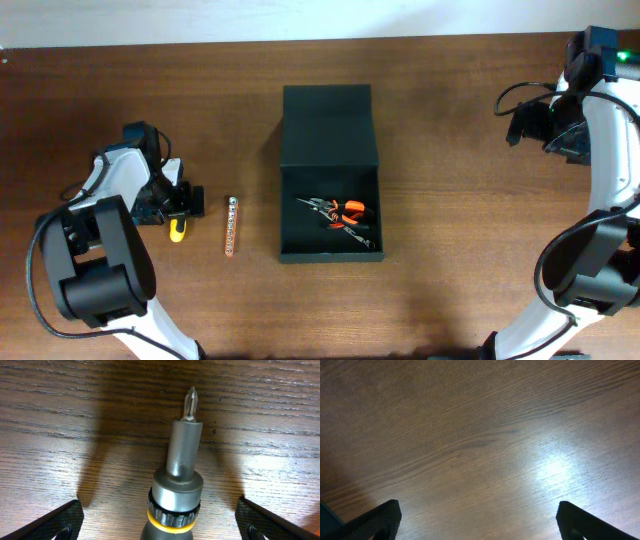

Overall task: Pack container
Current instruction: 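Lower the left gripper and close it on the screwdriver handle, then lift the screwdriver and carry it over the box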

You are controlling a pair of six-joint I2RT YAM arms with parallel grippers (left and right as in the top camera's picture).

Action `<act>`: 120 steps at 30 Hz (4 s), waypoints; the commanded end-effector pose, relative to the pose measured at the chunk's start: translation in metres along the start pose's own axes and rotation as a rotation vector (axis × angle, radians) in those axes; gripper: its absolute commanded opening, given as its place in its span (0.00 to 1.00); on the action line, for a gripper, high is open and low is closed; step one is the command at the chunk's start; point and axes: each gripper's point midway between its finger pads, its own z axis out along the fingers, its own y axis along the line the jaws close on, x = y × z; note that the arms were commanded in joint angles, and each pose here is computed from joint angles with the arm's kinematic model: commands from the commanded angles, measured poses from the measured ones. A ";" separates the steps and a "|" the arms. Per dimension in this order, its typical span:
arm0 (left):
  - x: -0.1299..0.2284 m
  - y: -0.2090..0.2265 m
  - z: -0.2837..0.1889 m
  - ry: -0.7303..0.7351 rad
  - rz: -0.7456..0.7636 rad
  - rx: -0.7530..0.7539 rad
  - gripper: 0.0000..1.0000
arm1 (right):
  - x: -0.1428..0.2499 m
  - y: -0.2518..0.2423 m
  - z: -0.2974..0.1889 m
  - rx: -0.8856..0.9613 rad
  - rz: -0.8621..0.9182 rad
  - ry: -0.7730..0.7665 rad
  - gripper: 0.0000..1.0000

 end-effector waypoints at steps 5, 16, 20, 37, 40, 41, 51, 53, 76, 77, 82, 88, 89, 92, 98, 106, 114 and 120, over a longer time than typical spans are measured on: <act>0.005 -0.001 0.009 0.028 0.020 -0.004 0.99 | 0.001 0.001 -0.003 -0.006 0.011 -0.008 0.99; 0.003 0.000 0.009 0.020 0.020 -0.005 0.78 | 0.001 0.001 -0.003 -0.006 0.011 -0.008 0.99; 0.002 0.000 0.009 0.016 0.019 -0.006 0.68 | 0.001 0.001 -0.003 -0.006 0.011 -0.008 0.99; 0.002 0.000 0.009 0.016 0.019 -0.006 0.29 | 0.001 0.001 -0.003 -0.006 0.011 -0.008 0.99; 0.002 0.000 0.009 0.016 0.019 -0.006 0.25 | 0.001 0.001 -0.003 -0.006 0.011 -0.008 0.99; 0.002 0.000 0.009 0.016 0.019 -0.006 0.23 | 0.001 0.001 -0.003 -0.006 0.011 -0.008 0.99; 0.005 -0.001 0.009 0.028 -0.014 -0.004 0.17 | 0.001 0.001 -0.003 -0.006 0.011 -0.008 0.99; 0.006 -0.001 0.009 0.035 -0.014 -0.003 0.17 | 0.001 0.001 -0.003 -0.006 0.011 -0.008 0.99; -0.065 -0.027 -0.095 -0.160 0.024 0.117 0.13 | 0.001 0.001 -0.003 -0.006 0.011 -0.008 0.99; -0.070 -0.031 -0.105 -0.178 0.036 0.116 0.13 | 0.001 0.001 -0.003 -0.006 0.011 -0.008 0.99; -0.090 -0.075 -0.156 -0.279 0.150 0.117 0.12 | 0.001 0.001 -0.003 -0.006 0.011 -0.008 0.99; -0.088 -0.166 -0.195 -0.372 0.371 0.139 0.12 | 0.001 0.001 -0.003 -0.006 0.011 -0.008 0.99; -0.086 -0.175 -0.195 -0.374 0.391 0.141 0.12 | 0.001 0.001 -0.003 -0.006 0.011 -0.008 0.99; -0.070 -0.218 -0.196 -0.368 0.491 0.165 0.12 | 0.001 0.001 -0.003 -0.006 0.011 -0.008 0.99; -0.025 -0.291 -0.196 -0.338 0.675 0.214 0.12 | 0.001 0.001 -0.003 -0.006 0.011 -0.007 0.99; 0.042 -0.315 -0.184 -0.167 0.808 0.182 0.12 | 0.001 0.001 -0.003 -0.006 0.011 -0.008 0.99; 0.057 -0.304 -0.167 -0.084 0.833 0.136 0.12 | 0.001 0.001 -0.003 -0.006 0.011 -0.008 0.99; 0.054 -0.306 -0.132 -0.073 0.832 0.130 0.12 | 0.001 0.001 -0.003 -0.006 0.011 -0.008 0.99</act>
